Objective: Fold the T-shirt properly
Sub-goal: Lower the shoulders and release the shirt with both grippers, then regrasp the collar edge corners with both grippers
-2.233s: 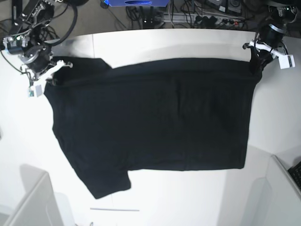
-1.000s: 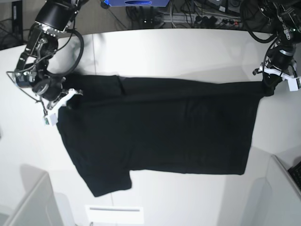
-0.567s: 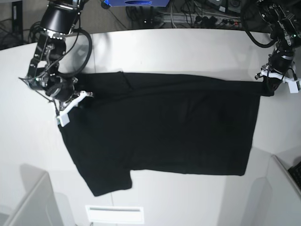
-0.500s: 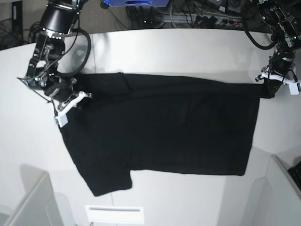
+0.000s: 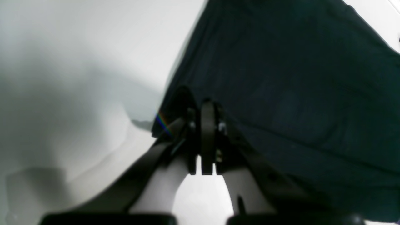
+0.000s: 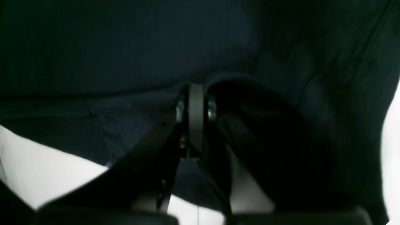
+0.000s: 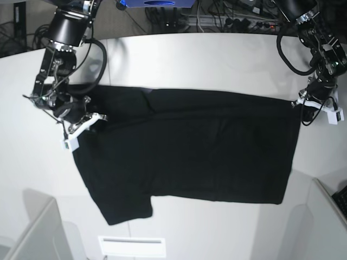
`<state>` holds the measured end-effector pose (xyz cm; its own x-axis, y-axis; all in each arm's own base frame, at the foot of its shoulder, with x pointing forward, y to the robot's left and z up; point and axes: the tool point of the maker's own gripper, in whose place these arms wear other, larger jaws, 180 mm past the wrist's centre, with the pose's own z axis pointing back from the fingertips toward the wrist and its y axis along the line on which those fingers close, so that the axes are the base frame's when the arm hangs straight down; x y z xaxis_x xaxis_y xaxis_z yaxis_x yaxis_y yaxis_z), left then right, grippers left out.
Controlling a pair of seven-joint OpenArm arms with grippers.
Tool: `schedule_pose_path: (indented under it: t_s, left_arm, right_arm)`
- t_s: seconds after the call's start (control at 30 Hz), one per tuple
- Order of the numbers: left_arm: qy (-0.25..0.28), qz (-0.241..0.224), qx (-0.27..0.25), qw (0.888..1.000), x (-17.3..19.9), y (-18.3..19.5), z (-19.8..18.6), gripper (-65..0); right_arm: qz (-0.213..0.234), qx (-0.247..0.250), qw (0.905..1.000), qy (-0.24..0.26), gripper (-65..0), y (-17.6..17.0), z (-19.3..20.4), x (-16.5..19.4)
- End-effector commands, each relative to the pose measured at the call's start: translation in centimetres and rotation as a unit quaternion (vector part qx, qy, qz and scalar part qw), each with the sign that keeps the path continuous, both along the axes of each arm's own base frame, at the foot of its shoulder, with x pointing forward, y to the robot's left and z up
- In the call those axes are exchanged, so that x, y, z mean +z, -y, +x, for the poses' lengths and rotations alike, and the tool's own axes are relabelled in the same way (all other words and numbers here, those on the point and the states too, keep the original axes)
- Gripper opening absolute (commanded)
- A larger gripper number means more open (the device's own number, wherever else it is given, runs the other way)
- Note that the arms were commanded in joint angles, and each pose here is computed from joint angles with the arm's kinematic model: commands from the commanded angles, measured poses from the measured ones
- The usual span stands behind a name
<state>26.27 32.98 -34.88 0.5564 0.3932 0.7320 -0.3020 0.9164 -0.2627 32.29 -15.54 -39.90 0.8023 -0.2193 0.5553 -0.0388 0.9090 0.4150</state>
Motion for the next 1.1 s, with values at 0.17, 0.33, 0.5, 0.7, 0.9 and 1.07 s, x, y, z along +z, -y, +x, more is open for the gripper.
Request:
schedule_pose_path:
  t_s: [0.17, 0.33, 0.5, 0.7, 0.9, 1.07]
  left_arm:
    - [0.018, 0.006, -0.015, 1.0, 1.0, -0.6, 2.3, -65.0]
    - [0.018, 0.005, -0.028, 0.999, 0.9, 0.1, 3.0, -65.0]
    - [0.027, 0.005, -0.026, 0.999, 1.5, 0.0, 3.5, -65.0]
    - [0.031, -0.005, -0.019, 0.999, 1.3, -0.3, 4.2, -44.4]
    - [0.049, -0.007, -0.007, 0.999, 2.3, -1.1, 5.0, -13.7]
    - [0.095, 0.016, 0.061, 0.993, 5.6, -5.3, 2.9, -9.4]
  right_arm:
    - [0.008, -0.036, 0.9991, 0.02, -65.0, 0.9, 1.5, 1.4]
    - [0.008, -0.041, 0.9989, 0.02, -65.0, 1.2, 1.5, 1.4]
    - [0.01, -0.042, 0.9989, 0.017, -65.0, 1.1, 1.3, 1.2]
    - [0.01, -0.057, 0.998, 0.023, -45.5, 1.9, 1.4, 1.3]
    - [0.008, -0.171, 0.983, 0.066, -37.8, 6.3, 1.2, 2.3]
    - [-0.014, -0.214, 0.9669, 0.137, -38.0, 7.3, -0.7, 4.9]
